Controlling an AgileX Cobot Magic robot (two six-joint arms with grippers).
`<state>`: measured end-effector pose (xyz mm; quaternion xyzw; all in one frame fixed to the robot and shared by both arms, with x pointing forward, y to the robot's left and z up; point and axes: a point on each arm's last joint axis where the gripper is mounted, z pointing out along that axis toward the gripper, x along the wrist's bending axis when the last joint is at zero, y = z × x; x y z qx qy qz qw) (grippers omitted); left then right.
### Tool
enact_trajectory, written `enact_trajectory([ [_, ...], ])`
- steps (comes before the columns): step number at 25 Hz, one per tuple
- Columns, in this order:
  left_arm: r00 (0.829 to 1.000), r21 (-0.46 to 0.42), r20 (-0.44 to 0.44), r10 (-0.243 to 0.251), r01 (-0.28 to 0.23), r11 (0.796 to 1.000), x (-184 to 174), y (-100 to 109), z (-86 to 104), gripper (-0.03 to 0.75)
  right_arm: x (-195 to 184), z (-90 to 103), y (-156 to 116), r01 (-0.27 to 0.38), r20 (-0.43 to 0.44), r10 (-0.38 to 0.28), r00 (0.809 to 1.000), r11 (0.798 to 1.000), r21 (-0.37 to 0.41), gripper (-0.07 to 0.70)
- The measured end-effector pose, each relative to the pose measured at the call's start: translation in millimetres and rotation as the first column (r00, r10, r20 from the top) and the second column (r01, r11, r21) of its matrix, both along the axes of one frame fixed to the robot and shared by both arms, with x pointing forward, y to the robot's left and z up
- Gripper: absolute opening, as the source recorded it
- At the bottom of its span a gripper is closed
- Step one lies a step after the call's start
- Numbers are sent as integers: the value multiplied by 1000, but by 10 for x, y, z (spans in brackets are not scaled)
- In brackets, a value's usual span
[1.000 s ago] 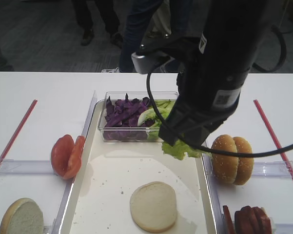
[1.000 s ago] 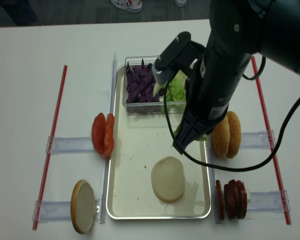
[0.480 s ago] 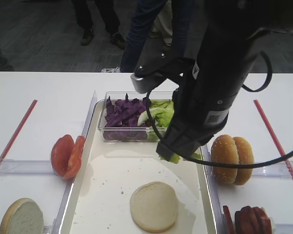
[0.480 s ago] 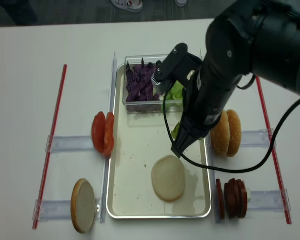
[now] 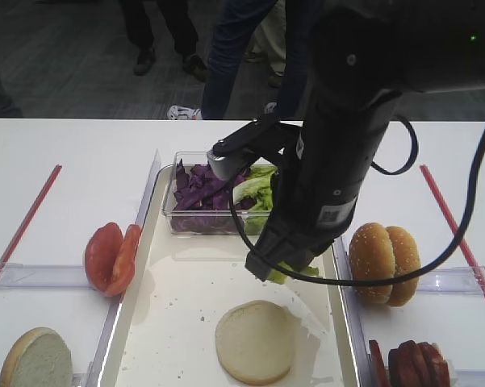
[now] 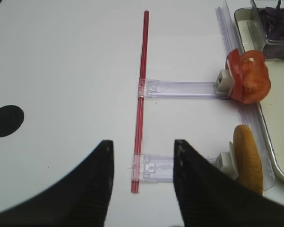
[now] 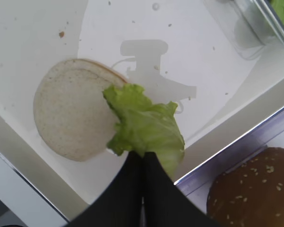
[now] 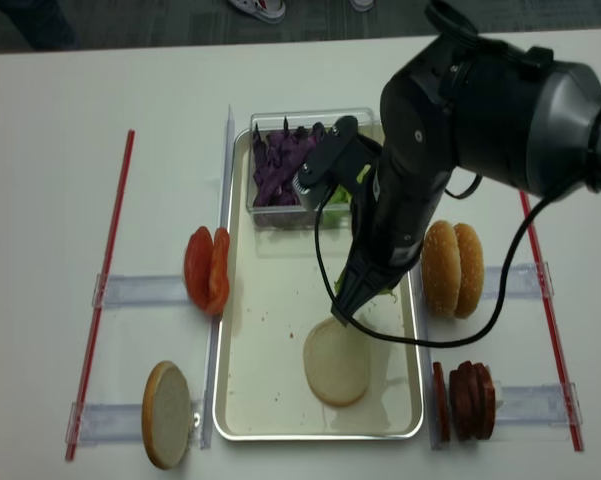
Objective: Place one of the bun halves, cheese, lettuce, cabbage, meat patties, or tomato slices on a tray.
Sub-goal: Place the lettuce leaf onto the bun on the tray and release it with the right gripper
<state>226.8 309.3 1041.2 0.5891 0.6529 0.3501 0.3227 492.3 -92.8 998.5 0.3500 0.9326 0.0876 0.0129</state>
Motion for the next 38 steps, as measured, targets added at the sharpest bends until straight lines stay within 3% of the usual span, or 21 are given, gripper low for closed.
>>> enact_trajectory([
  [18, 1000, 0, 0, 0, 0, 1000, 0, 0, 0, 288, -48, -180, 173, -53, -38, 53, 998, 999, 3, 29],
  [38, 1000, 0, 0, 0, 0, 1000, 0, 0, 0, 288, -175, -217, 274, -119, -96, 119, 988, 993, 11, 29],
])
